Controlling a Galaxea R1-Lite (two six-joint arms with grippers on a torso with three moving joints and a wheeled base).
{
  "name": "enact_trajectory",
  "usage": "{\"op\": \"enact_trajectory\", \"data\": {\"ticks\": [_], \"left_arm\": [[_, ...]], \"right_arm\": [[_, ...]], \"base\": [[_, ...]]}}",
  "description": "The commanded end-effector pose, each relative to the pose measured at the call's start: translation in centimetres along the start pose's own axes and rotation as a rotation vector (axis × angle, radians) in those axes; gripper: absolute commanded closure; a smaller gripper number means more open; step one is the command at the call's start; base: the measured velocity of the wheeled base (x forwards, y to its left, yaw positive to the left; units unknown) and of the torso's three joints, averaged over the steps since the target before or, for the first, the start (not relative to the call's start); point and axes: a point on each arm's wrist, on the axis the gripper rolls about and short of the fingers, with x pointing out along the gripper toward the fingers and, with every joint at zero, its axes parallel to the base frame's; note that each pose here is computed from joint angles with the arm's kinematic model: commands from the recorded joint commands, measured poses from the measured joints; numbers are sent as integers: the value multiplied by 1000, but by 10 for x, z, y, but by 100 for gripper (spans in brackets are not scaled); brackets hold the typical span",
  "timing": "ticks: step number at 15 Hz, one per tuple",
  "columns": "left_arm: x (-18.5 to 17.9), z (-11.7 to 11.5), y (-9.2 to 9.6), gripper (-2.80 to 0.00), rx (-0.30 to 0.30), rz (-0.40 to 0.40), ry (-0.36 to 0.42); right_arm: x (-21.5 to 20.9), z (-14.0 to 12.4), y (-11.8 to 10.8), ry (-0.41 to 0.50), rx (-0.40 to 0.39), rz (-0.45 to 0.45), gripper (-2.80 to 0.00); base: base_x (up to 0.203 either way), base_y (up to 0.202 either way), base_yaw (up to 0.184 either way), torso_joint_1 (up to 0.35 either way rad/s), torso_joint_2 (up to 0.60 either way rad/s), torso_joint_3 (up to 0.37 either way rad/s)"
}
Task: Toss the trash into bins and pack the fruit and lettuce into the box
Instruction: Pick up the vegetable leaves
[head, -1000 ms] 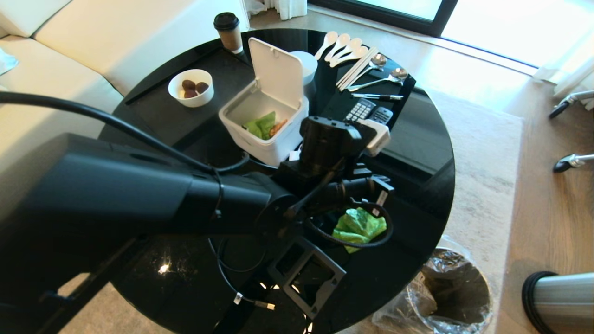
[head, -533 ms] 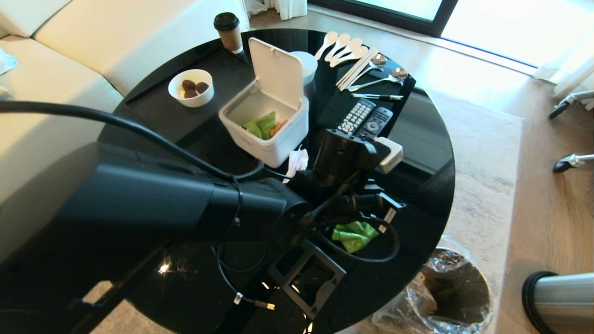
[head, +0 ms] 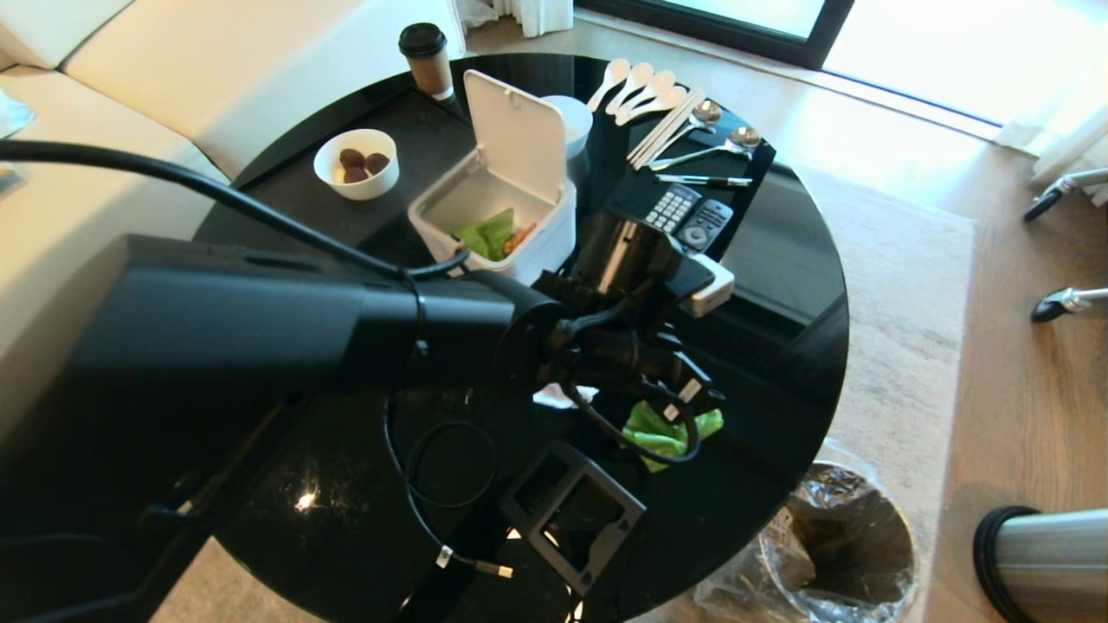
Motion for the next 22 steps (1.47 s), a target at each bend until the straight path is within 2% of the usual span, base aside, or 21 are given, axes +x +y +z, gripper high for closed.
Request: {"op": "enact_trajectory", "data": {"ticks": [1, 3, 5, 8, 11, 22], "left_arm": [[4, -3, 6, -280, 2, 5, 33], [9, -8, 5, -280, 6, -2, 54], [13, -12, 4, -280, 52, -10, 71], [17, -17, -1, -280, 58, -32, 122], [26, -20, -2, -280, 116, -37, 130], [39, -33, -5, -280, 137, -51, 171]], "right_arm": [[0, 0, 0, 1, -1, 1, 0], [0, 0, 0, 1, -1, 1, 0], [0, 0, 0, 1, -1, 1, 0], [0, 0, 0, 3, -1, 1, 0], [0, 0, 0, 1, -1, 1, 0], [0, 0, 0, 1, -1, 1, 0]], "base": [[0, 0, 0, 0, 0, 0], [0, 0, 0, 0, 0, 0], [0, 0, 0, 0, 0, 0], [0, 0, 0, 0, 0, 0], [0, 0, 0, 0, 0, 0], [0, 0, 0, 0, 0, 0]]}}
